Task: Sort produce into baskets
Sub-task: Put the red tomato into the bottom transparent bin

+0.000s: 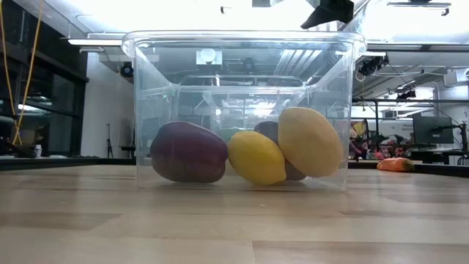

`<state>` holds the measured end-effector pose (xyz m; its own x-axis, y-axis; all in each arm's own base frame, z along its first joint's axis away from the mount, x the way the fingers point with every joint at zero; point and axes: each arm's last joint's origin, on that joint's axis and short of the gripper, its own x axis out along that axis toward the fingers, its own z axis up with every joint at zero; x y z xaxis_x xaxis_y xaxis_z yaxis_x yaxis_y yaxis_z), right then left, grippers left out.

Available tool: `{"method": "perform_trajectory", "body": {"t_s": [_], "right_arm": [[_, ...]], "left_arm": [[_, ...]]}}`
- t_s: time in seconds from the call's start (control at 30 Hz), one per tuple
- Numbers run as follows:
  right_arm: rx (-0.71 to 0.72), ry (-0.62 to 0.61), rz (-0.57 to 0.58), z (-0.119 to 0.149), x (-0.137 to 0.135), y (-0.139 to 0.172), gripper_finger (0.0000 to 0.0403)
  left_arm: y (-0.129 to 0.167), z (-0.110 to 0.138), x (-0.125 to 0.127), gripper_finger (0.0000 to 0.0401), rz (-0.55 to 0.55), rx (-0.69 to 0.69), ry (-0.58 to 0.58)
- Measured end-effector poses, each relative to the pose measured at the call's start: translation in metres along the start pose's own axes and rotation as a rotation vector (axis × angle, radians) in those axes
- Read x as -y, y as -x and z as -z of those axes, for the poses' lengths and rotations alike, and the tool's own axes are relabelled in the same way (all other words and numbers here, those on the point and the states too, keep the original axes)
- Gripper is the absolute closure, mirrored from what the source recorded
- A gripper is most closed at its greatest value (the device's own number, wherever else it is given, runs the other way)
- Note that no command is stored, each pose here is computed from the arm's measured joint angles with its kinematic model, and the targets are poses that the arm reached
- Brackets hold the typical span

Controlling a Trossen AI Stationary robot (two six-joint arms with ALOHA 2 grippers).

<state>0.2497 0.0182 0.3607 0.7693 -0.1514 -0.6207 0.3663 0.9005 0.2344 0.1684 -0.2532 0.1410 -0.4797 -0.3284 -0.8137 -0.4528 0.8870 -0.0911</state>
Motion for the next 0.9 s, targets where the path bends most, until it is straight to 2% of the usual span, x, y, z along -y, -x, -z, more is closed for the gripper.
{"method": "perform_trajectory", "body": {"t_s": [0.2,0.37,0.53,0.6,0.67,0.73,0.9], "right_arm": [[-0.022,0.005,0.012,0.002,0.001,0.0,0.0037],[-0.041,0.003,0.022,0.004,0.002,0.0,0.0037],[-0.054,0.009,0.029,0.005,0.003,0.0,0.0037],[-0.055,0.01,0.029,0.005,0.003,0.0,0.0037],[-0.055,0.007,0.029,0.005,0.003,0.0,0.0037],[-0.054,0.007,0.029,0.005,0.003,0.0,0.0037],[-0.054,0.007,0.029,0.005,0.003,0.0,0.0037]], "left_arm": [[0.056,-0.003,-0.019,0.0159,0.074,0.316,-0.067],[0.13,0.006,-0.047,0.0153,0.299,0.598,-0.159],[0.203,0.02,-0.092,0.0145,0.573,1.007,-0.117],[0.226,0.025,-0.109,0.0145,0.635,1.194,-0.092],[0.246,0.029,-0.126,0.0146,0.66,1.363,-0.08],[0.26,0.027,-0.138,0.0146,0.634,1.495,-0.07],[0.278,0.0,-0.154,0.0146,0.511,1.629,-0.069]]}}
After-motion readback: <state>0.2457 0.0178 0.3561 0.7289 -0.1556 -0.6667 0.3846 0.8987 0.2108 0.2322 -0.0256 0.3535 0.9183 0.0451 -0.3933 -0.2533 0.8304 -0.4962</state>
